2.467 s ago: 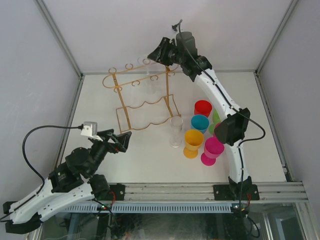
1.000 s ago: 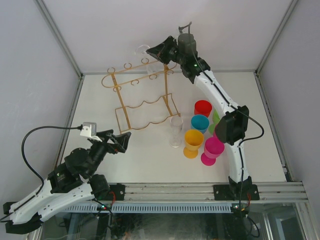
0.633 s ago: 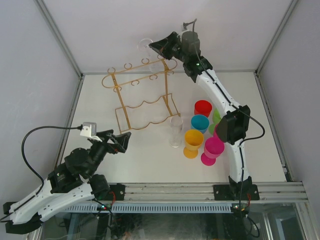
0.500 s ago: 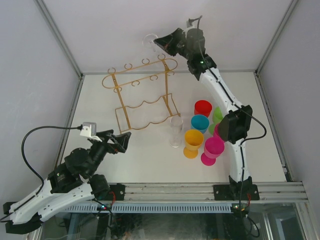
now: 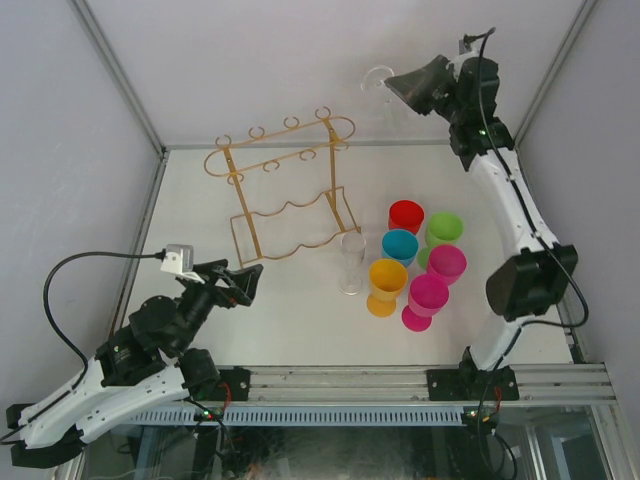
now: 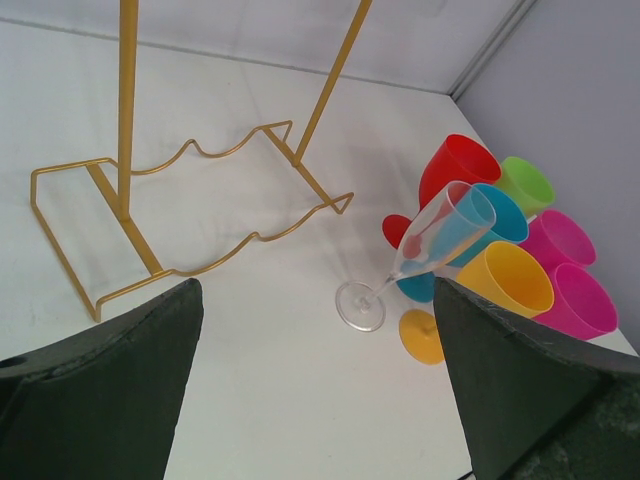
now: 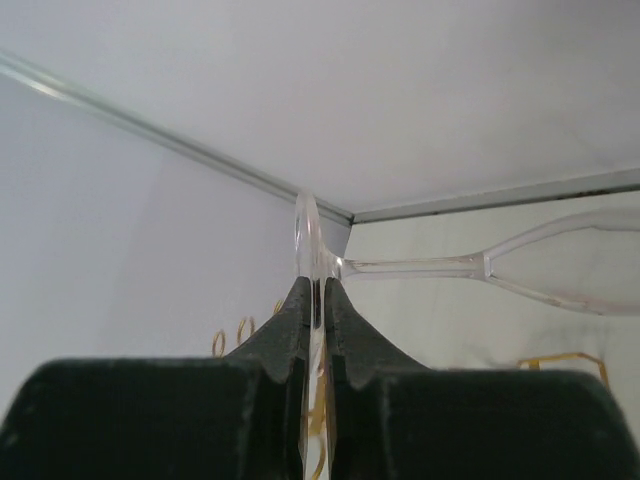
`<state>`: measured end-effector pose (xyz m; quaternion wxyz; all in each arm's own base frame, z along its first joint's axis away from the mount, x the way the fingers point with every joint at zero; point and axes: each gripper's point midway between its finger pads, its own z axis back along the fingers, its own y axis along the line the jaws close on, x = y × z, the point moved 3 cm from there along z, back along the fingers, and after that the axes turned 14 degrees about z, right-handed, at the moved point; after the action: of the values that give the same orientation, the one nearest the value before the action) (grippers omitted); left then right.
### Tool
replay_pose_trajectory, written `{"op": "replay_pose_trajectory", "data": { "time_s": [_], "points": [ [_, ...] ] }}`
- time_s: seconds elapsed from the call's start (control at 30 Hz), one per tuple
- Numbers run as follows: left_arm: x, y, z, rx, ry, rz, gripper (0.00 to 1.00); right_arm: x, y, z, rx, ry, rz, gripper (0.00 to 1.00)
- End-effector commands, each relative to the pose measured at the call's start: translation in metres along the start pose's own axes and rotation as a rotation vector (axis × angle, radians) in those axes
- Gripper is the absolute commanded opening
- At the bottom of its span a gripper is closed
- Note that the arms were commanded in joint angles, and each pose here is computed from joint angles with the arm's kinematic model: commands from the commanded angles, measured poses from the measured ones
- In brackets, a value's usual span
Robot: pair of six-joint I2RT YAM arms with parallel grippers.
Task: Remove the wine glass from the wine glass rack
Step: Place the wine glass at the center of the board.
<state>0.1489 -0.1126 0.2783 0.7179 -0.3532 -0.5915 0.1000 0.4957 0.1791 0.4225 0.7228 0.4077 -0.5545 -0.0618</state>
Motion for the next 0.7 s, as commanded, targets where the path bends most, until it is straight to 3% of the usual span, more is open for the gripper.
{"op": "replay_pose_trajectory", "data": {
  "time_s": [0.0,0.27,0.47,0.67],
  "points": [
    [0.015,-0.017,0.0,-0.049,-0.028,0.043,1.0,0.02,0.07,0.069,0.175,-0.083,0.18,0.0],
    [0.015,-0.03,-0.006,-0.072,-0.004,0.044,1.0,-0.025,0.08,0.152,0.218,-0.038,0.2,0.0],
    [0.018,-0.05,-0.008,-0.149,0.006,0.067,1.0,-0.068,0.106,0.201,0.372,0.081,0.197,0.0],
    [0.018,-0.071,-0.013,-0.228,0.019,0.134,1.0,-0.095,0.146,0.232,0.533,0.119,0.327,0.0]
  ]
}}
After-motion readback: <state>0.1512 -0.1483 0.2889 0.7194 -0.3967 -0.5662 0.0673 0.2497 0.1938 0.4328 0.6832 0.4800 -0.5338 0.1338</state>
